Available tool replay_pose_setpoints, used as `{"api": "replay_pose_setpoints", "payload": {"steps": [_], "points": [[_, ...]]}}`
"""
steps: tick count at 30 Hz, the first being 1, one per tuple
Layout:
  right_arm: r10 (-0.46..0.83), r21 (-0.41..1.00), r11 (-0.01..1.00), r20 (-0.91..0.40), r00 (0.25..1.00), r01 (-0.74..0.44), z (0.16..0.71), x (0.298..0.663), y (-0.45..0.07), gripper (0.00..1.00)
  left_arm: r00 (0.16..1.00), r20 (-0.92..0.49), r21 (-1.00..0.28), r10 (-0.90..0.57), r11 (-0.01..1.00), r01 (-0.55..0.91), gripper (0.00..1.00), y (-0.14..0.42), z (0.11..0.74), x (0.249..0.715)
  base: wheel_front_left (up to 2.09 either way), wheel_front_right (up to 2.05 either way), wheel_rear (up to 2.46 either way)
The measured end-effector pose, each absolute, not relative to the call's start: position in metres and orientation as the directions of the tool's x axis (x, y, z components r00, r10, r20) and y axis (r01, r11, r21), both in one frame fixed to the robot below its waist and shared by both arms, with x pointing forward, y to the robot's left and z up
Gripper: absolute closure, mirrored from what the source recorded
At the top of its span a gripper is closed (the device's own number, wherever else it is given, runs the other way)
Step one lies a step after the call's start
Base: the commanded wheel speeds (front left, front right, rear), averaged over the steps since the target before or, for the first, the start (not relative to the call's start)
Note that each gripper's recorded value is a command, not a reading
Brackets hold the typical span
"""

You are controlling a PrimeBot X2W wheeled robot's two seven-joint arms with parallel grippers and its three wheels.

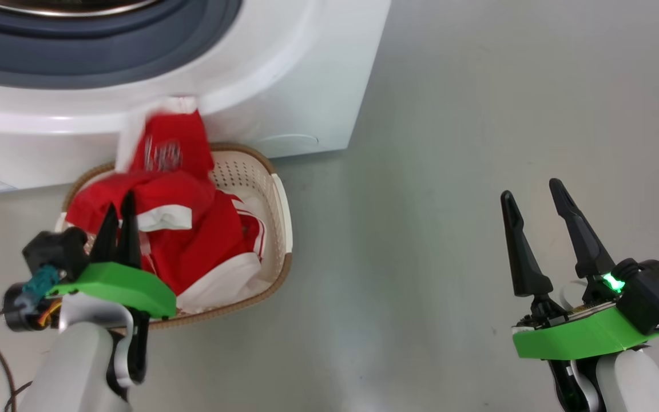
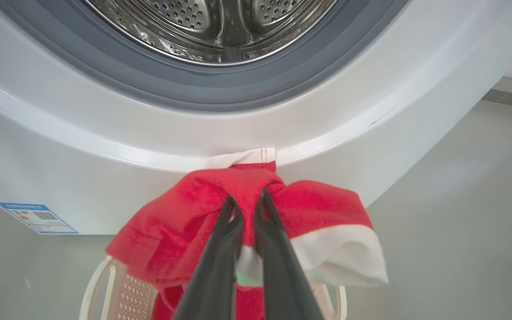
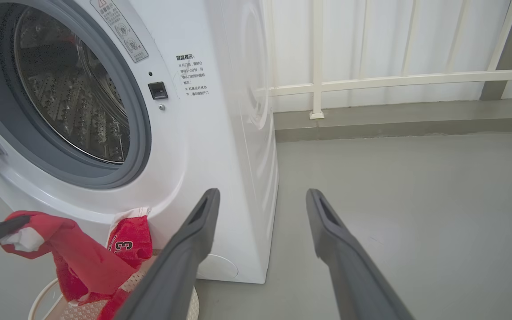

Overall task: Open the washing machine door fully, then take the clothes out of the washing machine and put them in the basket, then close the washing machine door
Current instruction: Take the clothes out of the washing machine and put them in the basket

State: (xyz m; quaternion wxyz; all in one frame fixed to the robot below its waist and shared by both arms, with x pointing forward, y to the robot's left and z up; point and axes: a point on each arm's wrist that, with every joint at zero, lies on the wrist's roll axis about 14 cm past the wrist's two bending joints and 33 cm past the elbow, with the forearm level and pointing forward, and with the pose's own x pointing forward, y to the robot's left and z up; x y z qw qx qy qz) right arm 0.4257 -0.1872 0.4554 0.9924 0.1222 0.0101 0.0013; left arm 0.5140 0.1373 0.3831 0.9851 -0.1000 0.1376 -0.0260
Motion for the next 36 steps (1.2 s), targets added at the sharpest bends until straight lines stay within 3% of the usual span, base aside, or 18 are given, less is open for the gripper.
{"api": "replay_pose_setpoints", "payload": {"steps": [19,36], "points": [[-0.026,0.236,0.971,-0.088,0.996,0.046,0.426,0.437,-0.200,0.00,0.804,-0.589,-0.215,-0.085,0.975,-0.054,1.00,0.120,0.257,0.516,0.00,0.00,0.00],[-0.089,0.227,0.966,-0.163,0.983,0.125,0.406,0.424,-0.221,0.00,0.628,-0.766,-0.165,-0.139,0.986,0.017,1.00,0.097,0.187,0.482,0.00,0.00,0.00]]}}
